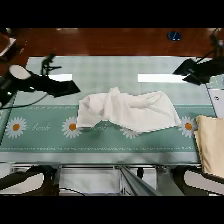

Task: Fold the shirts.

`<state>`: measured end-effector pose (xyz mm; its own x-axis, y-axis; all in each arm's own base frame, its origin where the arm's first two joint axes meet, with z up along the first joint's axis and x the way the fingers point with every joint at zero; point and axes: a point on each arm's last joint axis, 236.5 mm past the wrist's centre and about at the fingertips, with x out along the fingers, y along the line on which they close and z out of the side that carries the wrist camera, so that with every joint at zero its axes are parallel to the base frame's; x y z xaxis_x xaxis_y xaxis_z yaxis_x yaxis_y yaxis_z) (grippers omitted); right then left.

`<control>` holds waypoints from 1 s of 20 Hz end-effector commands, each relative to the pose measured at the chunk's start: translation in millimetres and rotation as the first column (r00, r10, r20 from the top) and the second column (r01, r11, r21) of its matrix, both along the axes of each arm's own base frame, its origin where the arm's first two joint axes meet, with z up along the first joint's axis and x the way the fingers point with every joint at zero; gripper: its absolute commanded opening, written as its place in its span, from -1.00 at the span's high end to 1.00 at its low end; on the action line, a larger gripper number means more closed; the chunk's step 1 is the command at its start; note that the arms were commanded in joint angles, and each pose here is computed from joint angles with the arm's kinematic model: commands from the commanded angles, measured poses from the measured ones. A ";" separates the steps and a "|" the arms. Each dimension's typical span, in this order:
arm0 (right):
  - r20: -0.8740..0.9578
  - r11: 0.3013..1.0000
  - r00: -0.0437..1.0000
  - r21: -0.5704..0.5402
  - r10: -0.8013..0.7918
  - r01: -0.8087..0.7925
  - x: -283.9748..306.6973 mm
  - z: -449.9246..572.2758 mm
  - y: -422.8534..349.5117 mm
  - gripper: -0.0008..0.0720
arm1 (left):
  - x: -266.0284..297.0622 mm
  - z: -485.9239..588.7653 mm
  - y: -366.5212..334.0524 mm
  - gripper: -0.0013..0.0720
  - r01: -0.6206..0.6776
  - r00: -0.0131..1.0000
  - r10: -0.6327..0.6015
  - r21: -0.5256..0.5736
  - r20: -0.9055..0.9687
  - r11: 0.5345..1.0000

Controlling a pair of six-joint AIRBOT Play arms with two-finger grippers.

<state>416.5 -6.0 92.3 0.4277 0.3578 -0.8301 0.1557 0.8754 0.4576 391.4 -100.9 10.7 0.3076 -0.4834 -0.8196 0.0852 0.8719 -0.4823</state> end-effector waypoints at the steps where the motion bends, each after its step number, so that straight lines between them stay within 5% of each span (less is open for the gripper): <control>1: 0.026 0.981 0.995 -0.166 -0.101 0.104 -52.6 21.5 -78.4 -0.74 | -19.2 -3.7 81.6 -0.95 -0.226 0.965 0.223 -0.005 -0.140 0.974; 4: 0.064 0.965 0.963 -0.027 -0.260 0.262 -101.5 -36.9 -52.4 -0.73 | -67.4 -60.2 44.4 -0.95 -0.246 0.934 0.182 -0.182 -0.307 0.952; 8: -0.106 0.966 0.980 0.178 -0.170 0.187 -173.0 -114.7 33.6 -0.71 | -81.1 -100.4 4.6 -0.95 -0.216 0.929 0.125 -0.235 -0.348 0.948; 15: -0.197 0.978 0.978 0.184 -0.062 0.099 -199.2 -144.5 74.4 -0.71 | -62.2 -121.5 -65.2 -0.94 -0.100 0.921 -0.009 -0.257 -0.390 0.961; 16: -0.203 0.980 0.977 0.172 -0.063 0.099 -199.7 -146.3 75.3 -0.71 | -58.7 -122.3 -71.5 -0.71 -0.087 0.920 -0.021 -0.257 -0.390 0.962; 17: -0.215 0.982 0.974 0.156 -0.070 0.105 -201.0 -148.9 74.9 -0.71 | -55.7 -122.6 -76.1 0.33 -0.071 0.922 -0.036 -0.259 -0.386 0.963; 18: -0.226 0.984 0.971 0.144 -0.072 0.107 -202.8 -150.9 75.4 -0.71 | -53.1 -121.8 -78.5 0.90 -0.058 0.925 -0.047 -0.261 -0.378 0.964; 20: -0.233 0.985 0.970 0.134 -0.072 0.106 -203.4 -152.4 78.8 -0.71 | -47.5 -118.2 -78.9 0.91 -0.048 0.931 -0.052 -0.264 -0.362 0.963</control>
<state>215.9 69.5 -54.6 0.2852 0.4702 -0.8352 0.3270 0.7714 0.5459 337.6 -169.2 -110.3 0.0228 -0.6879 -0.7254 -0.1612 0.7136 -0.6818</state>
